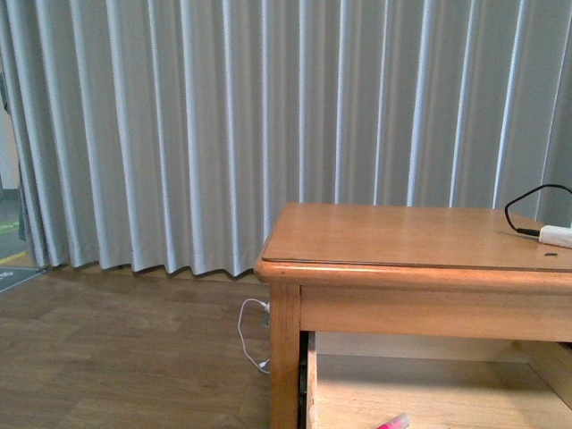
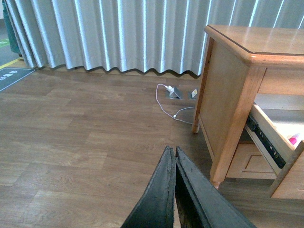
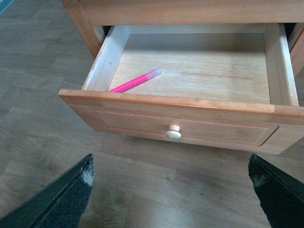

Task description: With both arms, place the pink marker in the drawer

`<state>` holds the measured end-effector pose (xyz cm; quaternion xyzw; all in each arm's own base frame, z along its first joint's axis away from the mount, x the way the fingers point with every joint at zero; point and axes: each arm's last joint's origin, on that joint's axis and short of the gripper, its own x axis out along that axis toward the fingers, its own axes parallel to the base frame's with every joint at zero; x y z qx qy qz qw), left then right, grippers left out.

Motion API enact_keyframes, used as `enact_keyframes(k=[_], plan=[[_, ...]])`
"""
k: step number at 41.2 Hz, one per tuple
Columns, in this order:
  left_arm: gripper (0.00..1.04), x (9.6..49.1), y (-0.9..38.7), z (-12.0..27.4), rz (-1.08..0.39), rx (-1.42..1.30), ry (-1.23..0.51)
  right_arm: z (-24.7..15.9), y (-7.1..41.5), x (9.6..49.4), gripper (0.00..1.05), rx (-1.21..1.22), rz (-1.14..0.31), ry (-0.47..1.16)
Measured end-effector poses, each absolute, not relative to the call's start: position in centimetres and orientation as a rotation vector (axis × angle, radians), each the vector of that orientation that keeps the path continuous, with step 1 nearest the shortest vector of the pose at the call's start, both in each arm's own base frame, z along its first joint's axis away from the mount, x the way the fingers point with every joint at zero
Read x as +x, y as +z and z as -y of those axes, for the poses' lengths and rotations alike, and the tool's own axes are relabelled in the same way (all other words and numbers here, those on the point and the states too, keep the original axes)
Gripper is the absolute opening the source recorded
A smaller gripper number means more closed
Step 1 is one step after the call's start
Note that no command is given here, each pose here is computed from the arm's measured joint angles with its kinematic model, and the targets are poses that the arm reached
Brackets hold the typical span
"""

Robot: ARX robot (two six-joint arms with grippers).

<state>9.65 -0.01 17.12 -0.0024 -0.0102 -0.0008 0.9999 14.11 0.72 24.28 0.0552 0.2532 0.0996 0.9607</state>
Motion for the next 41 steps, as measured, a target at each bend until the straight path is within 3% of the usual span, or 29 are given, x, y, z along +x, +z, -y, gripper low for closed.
enact_keyframes(k=[3, 6, 12, 29, 41], plan=[[0.05, 9.7, 17.1, 0.0, 0.021, -0.006, -0.002, -0.7, 24.3, 14.1, 0.96, 0.112, -0.513, 0.202], [0.14, 9.7, 17.1, 0.0, 0.021, -0.005, -0.002, -0.7, 24.3, 14.1, 0.96, 0.102, -0.496, 0.182], [0.34, 9.7, 17.1, 0.0, 0.021, -0.005, -0.002, -0.4, 24.0, 14.5, 0.96, 0.023, -0.385, -0.016], [0.98, 9.7, 17.1, 0.0, 0.02, -0.005, -0.002, 0.7, 17.3, 18.3, 0.96, -0.093, -0.655, 0.067], [0.99, 9.7, 17.1, 0.0, 0.02, -0.004, -0.002, 0.4, 12.4, 21.3, 0.96, -0.121, -0.594, 0.071]])
